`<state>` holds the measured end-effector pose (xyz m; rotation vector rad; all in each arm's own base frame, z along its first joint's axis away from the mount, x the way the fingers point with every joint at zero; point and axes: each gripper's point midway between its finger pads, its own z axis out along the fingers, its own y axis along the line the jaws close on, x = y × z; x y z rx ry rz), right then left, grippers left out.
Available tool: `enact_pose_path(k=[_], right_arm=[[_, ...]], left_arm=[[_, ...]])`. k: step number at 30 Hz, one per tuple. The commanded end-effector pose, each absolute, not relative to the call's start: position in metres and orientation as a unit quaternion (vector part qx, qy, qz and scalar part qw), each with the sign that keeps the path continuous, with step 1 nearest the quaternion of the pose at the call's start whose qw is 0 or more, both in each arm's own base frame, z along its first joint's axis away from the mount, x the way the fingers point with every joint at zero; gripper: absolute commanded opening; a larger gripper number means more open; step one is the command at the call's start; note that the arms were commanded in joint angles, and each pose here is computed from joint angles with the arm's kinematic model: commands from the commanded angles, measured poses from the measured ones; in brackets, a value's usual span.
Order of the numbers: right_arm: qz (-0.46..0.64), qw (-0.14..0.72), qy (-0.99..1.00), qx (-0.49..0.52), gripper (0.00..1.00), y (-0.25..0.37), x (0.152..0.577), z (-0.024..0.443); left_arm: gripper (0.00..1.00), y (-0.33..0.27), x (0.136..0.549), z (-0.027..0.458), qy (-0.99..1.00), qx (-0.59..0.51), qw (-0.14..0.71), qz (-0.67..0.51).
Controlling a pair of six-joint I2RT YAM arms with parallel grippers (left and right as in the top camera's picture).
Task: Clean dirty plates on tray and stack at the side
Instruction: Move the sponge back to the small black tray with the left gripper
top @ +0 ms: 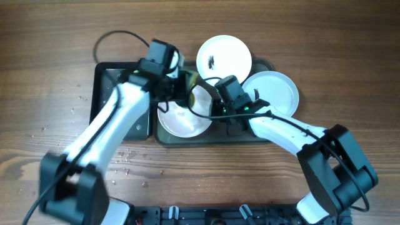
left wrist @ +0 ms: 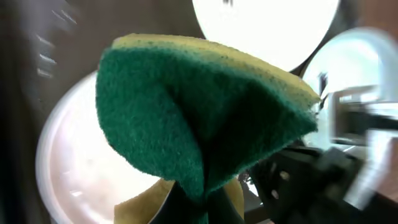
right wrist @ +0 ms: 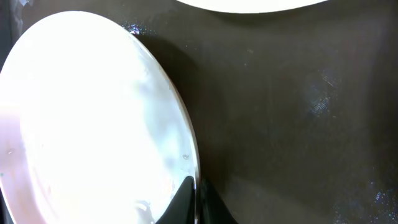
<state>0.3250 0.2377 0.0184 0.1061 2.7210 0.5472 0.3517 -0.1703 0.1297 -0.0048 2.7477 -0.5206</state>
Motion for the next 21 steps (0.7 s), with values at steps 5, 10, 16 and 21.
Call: enact_pose_path(k=[5, 10, 16, 21], right_arm=[[0.196, 0.173, 0.965, 0.028, 0.25, 0.242, 0.317, 0.009], [0.198, 0.175, 0.964, 0.025, 0.25, 0.244, 0.317, 0.009], [0.200, 0.175, 0.963, 0.033, 0.24, 0.244, 0.318, 0.009], [0.201, 0.176, 0.963, 0.032, 0.25, 0.245, 0.318, 0.010]], left_arm=[[0.05, -0.063, 0.367, 0.148, 0.964, -0.131, 0.226, -0.056], [0.04, -0.019, 0.364, 0.141, 0.960, -0.181, 0.210, -0.036], [0.04, 0.010, 0.347, 0.113, 0.962, -0.209, 0.175, -0.014], [0.05, 0.011, 0.335, 0.072, 0.967, -0.209, 0.147, -0.007]])
